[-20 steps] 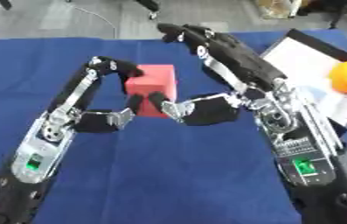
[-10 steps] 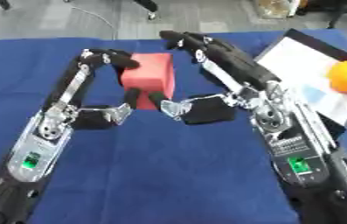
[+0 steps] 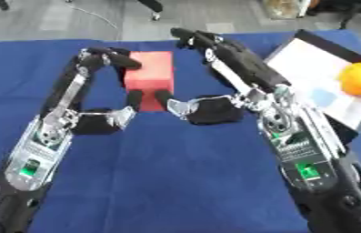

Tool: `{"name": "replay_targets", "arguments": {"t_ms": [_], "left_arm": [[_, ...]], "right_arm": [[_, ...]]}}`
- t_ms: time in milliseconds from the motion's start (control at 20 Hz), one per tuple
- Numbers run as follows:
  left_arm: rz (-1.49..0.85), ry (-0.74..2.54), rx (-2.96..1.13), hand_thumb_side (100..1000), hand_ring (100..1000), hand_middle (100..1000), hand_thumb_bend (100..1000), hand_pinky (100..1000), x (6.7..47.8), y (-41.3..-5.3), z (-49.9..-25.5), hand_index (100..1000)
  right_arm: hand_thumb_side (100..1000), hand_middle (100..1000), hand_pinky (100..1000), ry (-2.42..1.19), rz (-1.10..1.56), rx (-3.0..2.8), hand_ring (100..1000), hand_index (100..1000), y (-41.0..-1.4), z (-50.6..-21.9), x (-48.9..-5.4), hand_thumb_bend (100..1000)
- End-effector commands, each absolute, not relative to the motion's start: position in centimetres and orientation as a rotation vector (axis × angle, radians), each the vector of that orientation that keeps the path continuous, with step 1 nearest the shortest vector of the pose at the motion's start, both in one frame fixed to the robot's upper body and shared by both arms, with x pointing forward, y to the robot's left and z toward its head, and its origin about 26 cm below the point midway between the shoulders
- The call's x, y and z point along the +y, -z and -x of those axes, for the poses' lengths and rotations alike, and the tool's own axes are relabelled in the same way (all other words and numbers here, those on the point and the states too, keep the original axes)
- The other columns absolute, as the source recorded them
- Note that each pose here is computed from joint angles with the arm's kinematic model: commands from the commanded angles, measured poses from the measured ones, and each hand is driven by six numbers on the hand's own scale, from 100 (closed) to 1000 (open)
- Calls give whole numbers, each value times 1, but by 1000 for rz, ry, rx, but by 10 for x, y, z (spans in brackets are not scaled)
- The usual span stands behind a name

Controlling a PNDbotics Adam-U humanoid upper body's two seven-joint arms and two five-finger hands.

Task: Pick up the objects with one hand, pass them to the other hand, and then place them into the box on the other side of the table.

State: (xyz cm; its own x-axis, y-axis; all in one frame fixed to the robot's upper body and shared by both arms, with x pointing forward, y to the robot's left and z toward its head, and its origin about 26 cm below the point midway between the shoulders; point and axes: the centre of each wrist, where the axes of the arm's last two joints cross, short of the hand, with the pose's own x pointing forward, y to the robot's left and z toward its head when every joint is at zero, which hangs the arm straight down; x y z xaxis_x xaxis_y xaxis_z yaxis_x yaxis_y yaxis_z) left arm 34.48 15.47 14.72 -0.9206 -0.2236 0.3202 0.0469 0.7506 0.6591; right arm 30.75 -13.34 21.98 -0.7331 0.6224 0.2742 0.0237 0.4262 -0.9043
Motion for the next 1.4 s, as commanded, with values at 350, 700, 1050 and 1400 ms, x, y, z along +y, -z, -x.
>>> {"name": "replay_targets", "arguments": {"t_ms": [350, 700, 1050, 1400], "left_arm": [[-153, 1019, -2611, 229, 443, 349, 100, 770, 154, -156, -344, 465], [-161, 1010, -2615, 239, 435, 339, 136, 764, 152, -160, -344, 455], [-133, 1010, -2627, 242, 433, 336, 148, 762, 148, -163, -344, 453], [-113, 1029, -2639, 248, 433, 335, 152, 760, 145, -167, -342, 453]], "right_arm": [[535, 745, 715, -1333, 523, -2115, 859, 955, -223, -307, -133, 319], [537, 744, 712, -1388, 375, -2125, 868, 957, -224, -306, -132, 305], [537, 755, 705, -1414, 252, -2128, 873, 963, -225, -305, -132, 306], [375, 505, 646, -1393, 197, -2132, 790, 733, -225, -304, -133, 197]]}}
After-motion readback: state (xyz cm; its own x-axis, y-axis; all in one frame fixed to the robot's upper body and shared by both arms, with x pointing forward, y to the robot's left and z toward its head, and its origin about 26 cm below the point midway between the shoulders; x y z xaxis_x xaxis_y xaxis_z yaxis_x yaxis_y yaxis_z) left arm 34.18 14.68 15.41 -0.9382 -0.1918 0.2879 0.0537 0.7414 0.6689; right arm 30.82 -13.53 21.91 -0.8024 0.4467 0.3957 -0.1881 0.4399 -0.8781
